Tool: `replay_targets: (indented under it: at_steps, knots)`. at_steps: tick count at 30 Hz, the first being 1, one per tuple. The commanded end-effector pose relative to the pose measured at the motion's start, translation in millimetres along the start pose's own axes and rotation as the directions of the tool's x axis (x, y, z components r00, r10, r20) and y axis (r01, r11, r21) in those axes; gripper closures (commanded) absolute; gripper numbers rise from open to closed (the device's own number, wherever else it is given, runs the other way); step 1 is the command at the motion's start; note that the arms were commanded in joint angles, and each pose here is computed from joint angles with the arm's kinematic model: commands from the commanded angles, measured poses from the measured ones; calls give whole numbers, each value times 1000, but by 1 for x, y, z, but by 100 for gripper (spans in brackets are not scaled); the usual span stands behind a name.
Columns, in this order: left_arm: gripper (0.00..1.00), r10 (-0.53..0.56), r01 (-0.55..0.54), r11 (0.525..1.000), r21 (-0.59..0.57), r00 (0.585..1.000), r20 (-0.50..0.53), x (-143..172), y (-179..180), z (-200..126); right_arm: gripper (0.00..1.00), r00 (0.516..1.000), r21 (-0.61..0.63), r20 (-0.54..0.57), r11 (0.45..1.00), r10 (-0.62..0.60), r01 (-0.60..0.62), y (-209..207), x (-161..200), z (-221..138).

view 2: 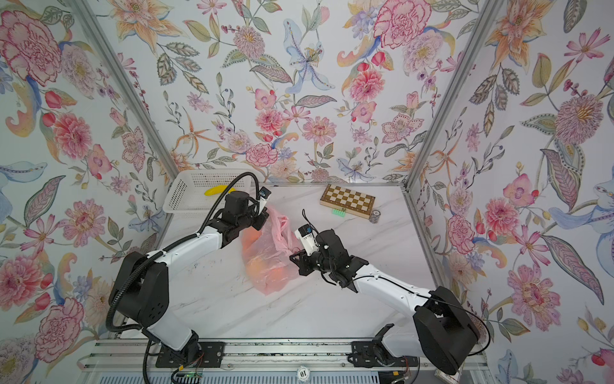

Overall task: Untie the knot of the plastic bag and take out the fruit
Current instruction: Untie the plastic bag at the center of the table.

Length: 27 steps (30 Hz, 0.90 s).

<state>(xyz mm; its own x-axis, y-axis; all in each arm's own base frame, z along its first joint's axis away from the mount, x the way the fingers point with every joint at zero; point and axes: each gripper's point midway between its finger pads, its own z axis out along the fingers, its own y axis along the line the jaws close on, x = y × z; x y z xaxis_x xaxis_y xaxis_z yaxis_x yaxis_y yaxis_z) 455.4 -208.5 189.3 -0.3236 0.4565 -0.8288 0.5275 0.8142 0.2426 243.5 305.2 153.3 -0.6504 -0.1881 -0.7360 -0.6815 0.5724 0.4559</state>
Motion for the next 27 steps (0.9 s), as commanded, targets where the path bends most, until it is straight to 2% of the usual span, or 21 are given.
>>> replay_targets:
  at_steps: [1,5,7,9,14,16,19,25,27]
  knots:
    - [93,-172,167,978,-125,985,-23,4,34,1,97,998,-13,-66,1000,-3,2,2,29,2]
    - [88,-267,265,955,-134,964,5,0,44,-3,93,989,-6,-145,1000,15,-16,-1,59,8]
    - [79,-300,300,947,-118,954,16,-3,44,-6,90,987,-1,-155,999,35,-35,-1,63,7]
    - [70,-320,321,942,-93,947,30,-8,41,-12,77,993,10,-114,999,43,-42,-1,52,3]
    - [58,-418,422,906,-43,905,81,-21,36,-38,50,997,56,71,997,41,-45,2,-2,-21]
    - [53,-476,481,876,-28,874,101,-23,35,-52,40,987,94,149,993,59,-74,-2,-27,-32]
    - [47,-561,568,822,-35,819,123,-23,37,-74,35,971,164,222,979,85,-124,-11,-57,-44]
    - [42,-706,707,706,35,699,115,-18,24,-113,30,957,349,262,912,125,-215,-50,-89,-45]
    - [39,-733,731,680,59,673,98,-17,15,-122,27,957,368,249,900,146,-233,-60,-92,-41]
